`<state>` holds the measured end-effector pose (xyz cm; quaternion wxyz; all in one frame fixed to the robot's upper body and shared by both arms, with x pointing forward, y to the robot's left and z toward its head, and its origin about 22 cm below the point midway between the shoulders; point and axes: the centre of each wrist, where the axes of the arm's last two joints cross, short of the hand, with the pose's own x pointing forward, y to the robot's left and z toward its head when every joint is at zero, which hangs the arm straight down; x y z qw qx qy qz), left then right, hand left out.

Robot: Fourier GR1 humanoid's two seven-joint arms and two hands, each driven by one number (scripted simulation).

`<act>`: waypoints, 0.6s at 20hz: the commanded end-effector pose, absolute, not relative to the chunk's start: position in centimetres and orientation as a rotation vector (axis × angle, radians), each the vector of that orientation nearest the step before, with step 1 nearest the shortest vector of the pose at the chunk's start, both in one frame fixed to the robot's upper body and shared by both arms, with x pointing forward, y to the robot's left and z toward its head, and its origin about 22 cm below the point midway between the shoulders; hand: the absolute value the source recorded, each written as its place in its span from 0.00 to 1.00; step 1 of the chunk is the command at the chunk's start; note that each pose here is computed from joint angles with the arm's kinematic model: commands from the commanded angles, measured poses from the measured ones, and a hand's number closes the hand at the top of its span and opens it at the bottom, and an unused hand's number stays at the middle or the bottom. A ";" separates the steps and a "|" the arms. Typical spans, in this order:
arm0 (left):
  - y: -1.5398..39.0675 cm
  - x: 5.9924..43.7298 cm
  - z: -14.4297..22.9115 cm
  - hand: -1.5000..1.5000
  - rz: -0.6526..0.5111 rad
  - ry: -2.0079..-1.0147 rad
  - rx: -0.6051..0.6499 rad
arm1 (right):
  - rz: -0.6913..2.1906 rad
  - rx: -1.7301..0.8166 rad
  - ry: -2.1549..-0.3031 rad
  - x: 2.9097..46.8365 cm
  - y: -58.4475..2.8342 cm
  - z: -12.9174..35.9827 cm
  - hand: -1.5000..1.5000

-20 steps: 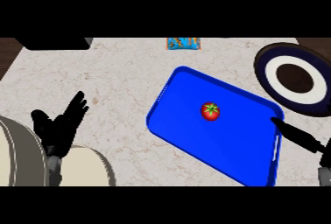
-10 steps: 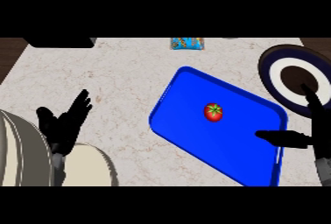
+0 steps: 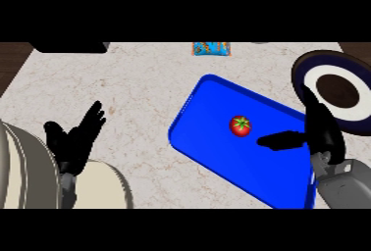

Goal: Pick the tomato from the tray and place it in the plate

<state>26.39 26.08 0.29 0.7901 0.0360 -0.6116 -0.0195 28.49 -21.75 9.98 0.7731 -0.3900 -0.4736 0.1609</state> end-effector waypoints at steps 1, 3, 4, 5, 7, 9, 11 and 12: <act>25.5 23.9 -2.2 0.50 -0.007 -1.194 0.009 | 0.335 -0.857 -0.886 29.4 -18.5 9.9 0.00; 23.6 24.0 -3.2 0.50 -0.009 -1.193 0.018 | 0.345 -0.802 -0.879 29.7 -18.0 8.3 0.00; 22.0 25.0 -2.1 0.50 -0.025 -1.194 -0.022 | 0.346 -0.781 -0.869 31.0 -17.9 9.4 0.00; 23.6 23.9 -3.1 0.50 -0.025 -1.194 0.017 | 0.359 -0.764 -0.865 29.8 -17.7 8.5 0.00; 24.7 23.2 -3.2 0.50 -0.012 -1.179 0.005 | 0.336 -0.746 -0.863 29.9 -17.3 9.2 0.00; 25.1 24.1 -2.5 0.50 -0.007 -1.187 0.001 | 0.362 -0.733 -0.863 30.7 -15.9 8.4 0.00; 22.8 23.7 -2.3 0.50 -0.010 -1.180 -0.023 | 0.360 -0.744 -0.886 30.9 -14.5 8.1 0.00; 24.7 23.8 -2.8 0.50 -0.028 -1.198 0.009 | 0.347 -0.751 -0.878 31.7 -14.0 7.3 0.00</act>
